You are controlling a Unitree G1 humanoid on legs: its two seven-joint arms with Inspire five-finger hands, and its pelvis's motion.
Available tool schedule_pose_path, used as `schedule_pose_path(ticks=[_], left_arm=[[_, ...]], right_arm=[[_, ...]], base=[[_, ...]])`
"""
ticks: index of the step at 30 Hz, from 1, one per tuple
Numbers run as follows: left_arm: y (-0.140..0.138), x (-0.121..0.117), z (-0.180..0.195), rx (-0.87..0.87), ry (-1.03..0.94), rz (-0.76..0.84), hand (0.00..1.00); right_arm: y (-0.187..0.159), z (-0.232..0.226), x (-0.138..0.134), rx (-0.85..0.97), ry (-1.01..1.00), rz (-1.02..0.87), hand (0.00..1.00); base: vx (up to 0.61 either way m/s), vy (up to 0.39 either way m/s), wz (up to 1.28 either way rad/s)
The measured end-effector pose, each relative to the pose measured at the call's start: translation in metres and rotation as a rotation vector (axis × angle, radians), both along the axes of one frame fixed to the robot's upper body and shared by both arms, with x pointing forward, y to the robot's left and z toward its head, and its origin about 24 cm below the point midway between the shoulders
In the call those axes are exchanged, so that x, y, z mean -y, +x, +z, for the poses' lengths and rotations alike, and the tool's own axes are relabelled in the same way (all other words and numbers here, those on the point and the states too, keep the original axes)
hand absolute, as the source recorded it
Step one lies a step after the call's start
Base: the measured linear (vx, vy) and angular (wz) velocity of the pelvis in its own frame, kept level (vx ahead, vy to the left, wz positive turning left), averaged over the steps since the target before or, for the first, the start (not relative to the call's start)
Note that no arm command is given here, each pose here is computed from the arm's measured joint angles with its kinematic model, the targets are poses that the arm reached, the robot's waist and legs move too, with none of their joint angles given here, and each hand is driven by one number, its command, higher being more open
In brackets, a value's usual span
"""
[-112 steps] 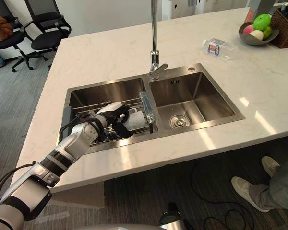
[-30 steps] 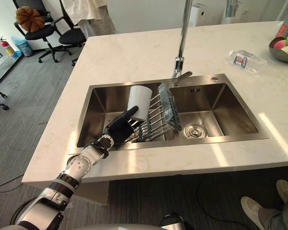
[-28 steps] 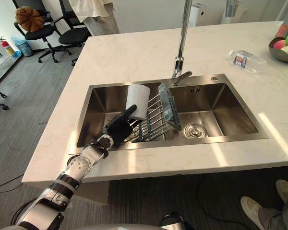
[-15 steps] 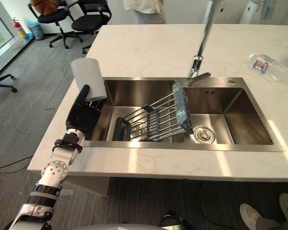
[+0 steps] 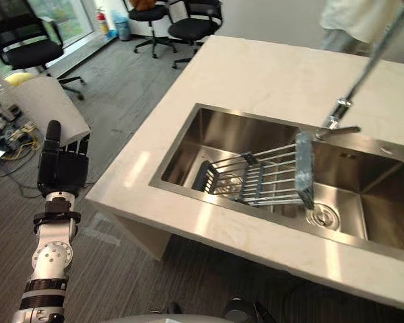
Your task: Walk over to the sink, pick up the cup, carry it to the dishwasher, place the cup inside the dishwasher, then close the dishwasher door
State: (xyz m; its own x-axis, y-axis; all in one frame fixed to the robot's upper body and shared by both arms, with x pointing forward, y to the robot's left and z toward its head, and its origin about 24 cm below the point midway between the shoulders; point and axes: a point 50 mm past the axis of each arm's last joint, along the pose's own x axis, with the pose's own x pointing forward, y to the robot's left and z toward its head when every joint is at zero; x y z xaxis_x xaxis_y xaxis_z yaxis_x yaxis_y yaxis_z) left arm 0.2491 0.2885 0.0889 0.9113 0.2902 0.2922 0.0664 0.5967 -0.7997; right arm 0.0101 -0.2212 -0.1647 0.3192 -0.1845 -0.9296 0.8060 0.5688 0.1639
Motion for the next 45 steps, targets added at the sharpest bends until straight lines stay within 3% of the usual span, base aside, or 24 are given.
schedule_pose_path(ticks=[4, 8, 13, 17, 18, 23, 25, 27, 33, 38, 45], left_arm=[[-0.023, -0.036, 0.002, -0.013, -0.003, 0.172, 0.00], [-0.044, -0.046, -0.016, -0.131, 0.056, 0.220, 0.00], [-0.074, -0.071, -0.037, -0.235, 0.066, 0.305, 0.00], [-0.088, -0.085, -0.031, -0.166, 0.112, 0.306, 0.00], [-0.080, -0.089, -0.016, -0.110, 0.148, 0.264, 0.00], [-0.059, -0.077, -0.009, -0.062, 0.134, 0.145, 0.00], [-0.054, -0.062, -0.003, -0.044, 0.146, 0.106, 0.00], [-0.051, -0.047, 0.002, -0.042, 0.185, 0.066, 0.00], [-0.052, 0.008, -0.012, -0.149, 0.248, -0.137, 0.00], [-0.047, 0.036, -0.034, -0.201, 0.212, -0.242, 0.00], [-0.036, 0.074, -0.044, -0.238, 0.242, -0.357, 0.00]], right_arm=[[0.040, 0.004, 0.005, 0.089, -0.004, 0.089, 1.00], [0.070, 0.014, 0.028, 0.166, -0.056, 0.180, 1.00], [0.066, 0.016, 0.040, 0.130, -0.090, 0.162, 1.00], [0.031, 0.016, 0.057, 0.031, -0.130, 0.126, 1.00], [0.020, 0.010, 0.049, -0.004, -0.097, 0.085, 1.00], [-0.006, 0.009, 0.047, -0.033, -0.130, -0.017, 1.00], [-0.008, 0.014, 0.060, -0.027, -0.169, -0.037, 1.00], [-0.008, 0.011, 0.053, -0.013, -0.153, -0.044, 1.00], [0.009, 0.009, 0.038, 0.047, -0.122, -0.082, 1.00], [0.009, 0.004, 0.017, 0.043, -0.063, -0.075, 1.00], [0.059, 0.008, 0.008, 0.138, 0.003, 0.046, 1.00]], base=[[-0.03, -0.119, 0.41], [-0.21, -0.163, 0.70], [-0.17, -0.088, 0.78], [-0.13, 0.041, 1.35], [-0.23, -0.039, 3.02], [-0.09, 0.087, 2.09], [-0.07, 0.377, 1.18], [0.03, 0.388, 0.99], [0.03, 0.285, 0.59], [0.06, 0.044, 1.31], [0.08, -0.018, 0.11]])
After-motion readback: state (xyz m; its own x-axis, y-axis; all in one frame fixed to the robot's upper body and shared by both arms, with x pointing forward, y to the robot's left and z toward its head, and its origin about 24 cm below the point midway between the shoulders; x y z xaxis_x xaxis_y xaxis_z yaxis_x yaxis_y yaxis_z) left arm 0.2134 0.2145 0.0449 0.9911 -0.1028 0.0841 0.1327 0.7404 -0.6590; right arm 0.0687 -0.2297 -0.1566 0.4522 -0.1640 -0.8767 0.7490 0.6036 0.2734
